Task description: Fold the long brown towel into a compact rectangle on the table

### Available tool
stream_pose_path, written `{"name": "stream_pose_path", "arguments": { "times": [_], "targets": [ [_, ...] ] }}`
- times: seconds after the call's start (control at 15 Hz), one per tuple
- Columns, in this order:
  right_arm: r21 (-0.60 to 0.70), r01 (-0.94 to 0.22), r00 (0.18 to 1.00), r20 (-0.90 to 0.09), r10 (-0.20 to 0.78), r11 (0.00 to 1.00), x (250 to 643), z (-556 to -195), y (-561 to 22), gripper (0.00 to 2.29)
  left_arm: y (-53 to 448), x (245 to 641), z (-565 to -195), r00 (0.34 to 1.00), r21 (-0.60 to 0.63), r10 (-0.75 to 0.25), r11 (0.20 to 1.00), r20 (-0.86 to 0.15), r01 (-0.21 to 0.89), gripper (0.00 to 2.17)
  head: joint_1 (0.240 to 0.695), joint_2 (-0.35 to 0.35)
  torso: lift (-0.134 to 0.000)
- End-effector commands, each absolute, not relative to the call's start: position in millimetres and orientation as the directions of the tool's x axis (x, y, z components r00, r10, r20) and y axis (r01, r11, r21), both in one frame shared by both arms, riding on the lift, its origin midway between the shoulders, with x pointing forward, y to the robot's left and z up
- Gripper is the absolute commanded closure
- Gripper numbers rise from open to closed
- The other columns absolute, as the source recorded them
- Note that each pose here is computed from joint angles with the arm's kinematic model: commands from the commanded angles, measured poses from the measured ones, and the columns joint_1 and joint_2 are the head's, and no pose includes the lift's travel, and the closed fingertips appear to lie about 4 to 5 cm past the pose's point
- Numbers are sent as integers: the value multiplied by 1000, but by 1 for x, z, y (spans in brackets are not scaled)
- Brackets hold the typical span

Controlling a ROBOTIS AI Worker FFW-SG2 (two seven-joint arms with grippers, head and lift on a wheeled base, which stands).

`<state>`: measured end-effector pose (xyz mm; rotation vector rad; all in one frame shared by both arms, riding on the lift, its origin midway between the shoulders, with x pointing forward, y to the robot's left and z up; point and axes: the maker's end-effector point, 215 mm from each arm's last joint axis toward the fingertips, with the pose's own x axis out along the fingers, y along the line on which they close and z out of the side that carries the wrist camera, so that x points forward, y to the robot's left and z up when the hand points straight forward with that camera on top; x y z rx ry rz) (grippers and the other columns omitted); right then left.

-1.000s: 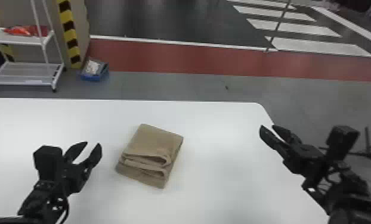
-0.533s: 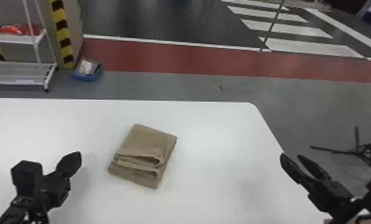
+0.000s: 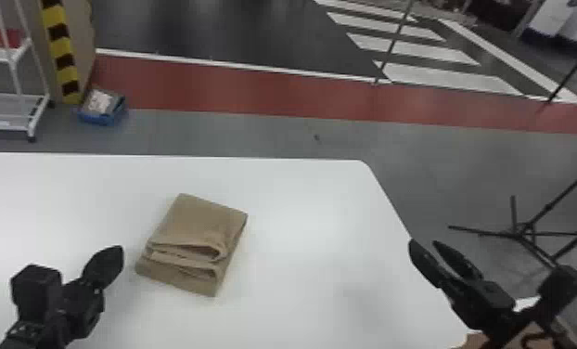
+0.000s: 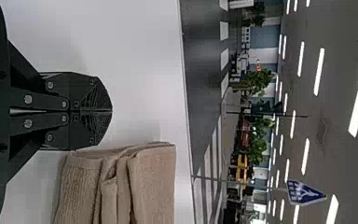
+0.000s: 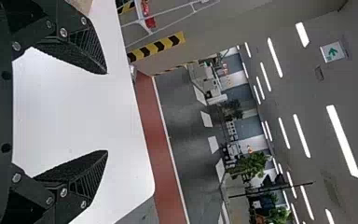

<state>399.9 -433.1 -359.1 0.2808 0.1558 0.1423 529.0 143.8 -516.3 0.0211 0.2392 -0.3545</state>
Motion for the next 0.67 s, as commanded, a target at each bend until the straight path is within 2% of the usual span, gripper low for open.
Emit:
{"name": "stream_pose_path", "arguments": {
  "times": [0.0, 0.27, 0.6],
  "targets": [
    [293, -122, 979, -122, 164, 948, 400, -357, -432, 329, 121, 526, -518, 899, -24, -373, 925, -228, 378, 1430, 695, -330, -57],
    [299, -118, 980, -120, 160, 947, 401, -358, -434, 299, 100, 518, -529, 870, -22, -410, 907, -274, 421, 1430, 695, -350, -57],
    [325, -113, 980, -117, 159, 939, 408, -363, -434, 296, 65, 485, -538, 823, -68, -470, 877, -320, 475, 1433, 695, -350, -57]
  ]
}}
